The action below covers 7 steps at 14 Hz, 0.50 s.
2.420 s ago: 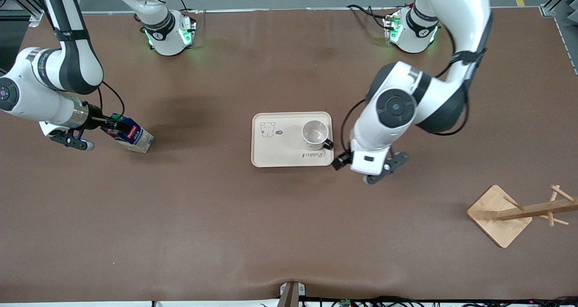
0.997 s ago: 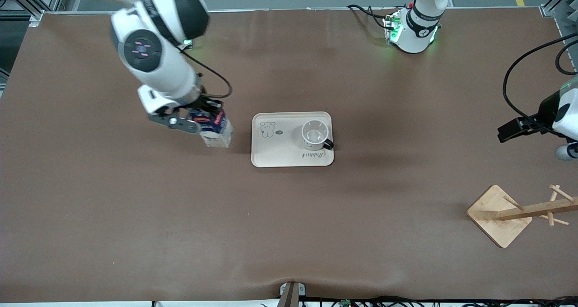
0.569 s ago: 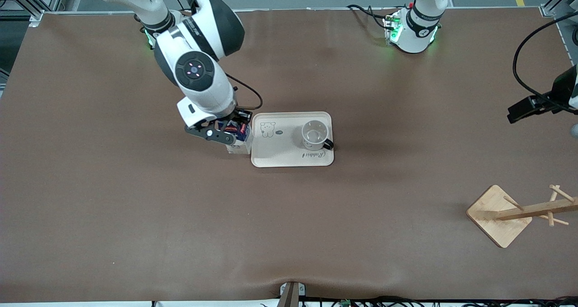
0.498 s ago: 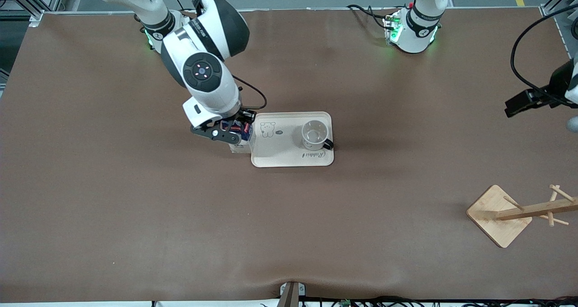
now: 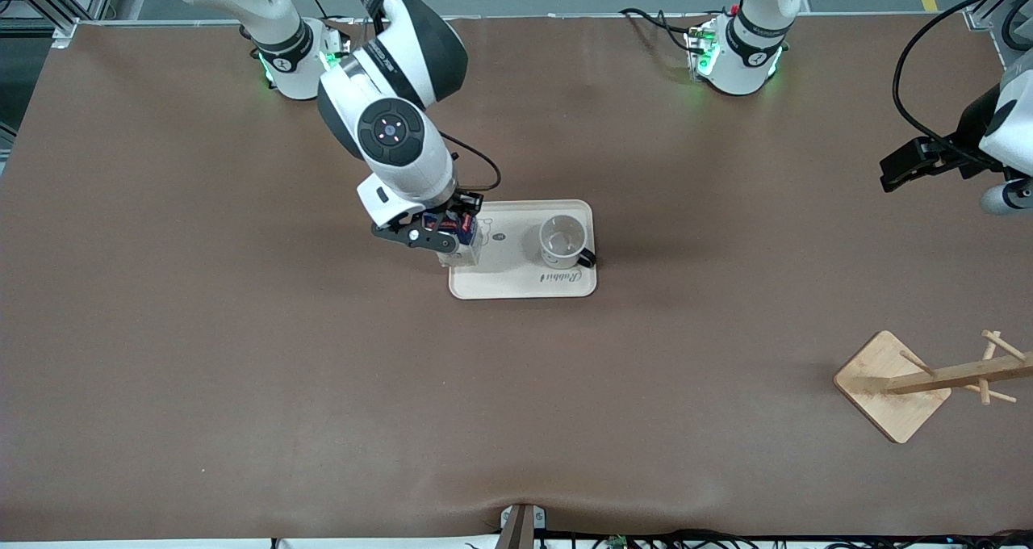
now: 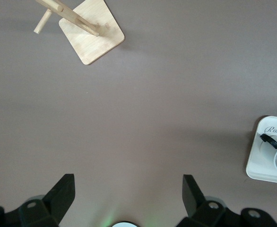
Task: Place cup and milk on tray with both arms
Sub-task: 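Lower the milk carton onto the tray beside the mug with the right gripper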
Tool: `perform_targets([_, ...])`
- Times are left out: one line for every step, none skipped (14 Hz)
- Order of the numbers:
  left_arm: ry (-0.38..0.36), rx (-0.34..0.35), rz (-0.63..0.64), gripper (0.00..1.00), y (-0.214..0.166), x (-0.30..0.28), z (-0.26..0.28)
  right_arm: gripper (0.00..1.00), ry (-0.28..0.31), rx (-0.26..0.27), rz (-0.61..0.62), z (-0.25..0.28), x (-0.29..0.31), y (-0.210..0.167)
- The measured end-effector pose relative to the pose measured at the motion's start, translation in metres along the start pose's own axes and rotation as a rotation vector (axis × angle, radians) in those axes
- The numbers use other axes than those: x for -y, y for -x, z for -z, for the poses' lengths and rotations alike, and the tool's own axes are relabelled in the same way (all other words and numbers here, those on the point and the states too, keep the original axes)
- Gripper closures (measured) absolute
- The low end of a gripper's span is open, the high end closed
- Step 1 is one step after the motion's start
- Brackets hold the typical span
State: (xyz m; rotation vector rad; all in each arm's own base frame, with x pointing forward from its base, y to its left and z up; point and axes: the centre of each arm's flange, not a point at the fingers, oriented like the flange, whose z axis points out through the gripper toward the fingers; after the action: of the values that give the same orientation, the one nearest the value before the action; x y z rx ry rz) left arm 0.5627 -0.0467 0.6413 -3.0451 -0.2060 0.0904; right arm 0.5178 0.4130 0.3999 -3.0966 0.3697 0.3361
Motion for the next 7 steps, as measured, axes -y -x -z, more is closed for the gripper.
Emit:
perform_targets([0.0, -0.001, 0.0, 0.0, 0.001, 0.0, 0.0, 0.47, -0.01, -0.011, 0.007, -0.009, 0.008, 0.0])
perform_targets([0.0, -0.002, 0.0, 0.0, 0.002, 0.0, 0.0, 0.47, -0.016, -0.019, 0.014, -0.019, 0.016, 0.001])
perform_targets([0.0, -0.004, 0.0, 0.0, 0.002, 0.0, 0.0, 0.47, -0.012, -0.018, 0.018, -0.028, 0.021, 0.003])
perform_targets([0.0, -0.005, 0.002, 0.0, 0.002, 0.001, 0.0, 0.47, -0.005, -0.013, 0.021, -0.034, 0.024, 0.004])
perform_targets([0.001, -0.006, 0.004, 0.0, 0.001, 0.002, 0.0, 0.47, 0.0, -0.01, 0.023, -0.038, 0.025, 0.005])
perform_targets([0.001, -0.007, 0.001, 0.0, 0.001, 0.004, 0.0, 0.47, 0.004, -0.007, 0.025, -0.041, 0.026, 0.007])
perform_targets([0.001, -0.008, -0.012, 0.0, 0.0, 0.005, 0.0, 0.47, 0.008, -0.004, 0.028, -0.042, 0.027, 0.008])
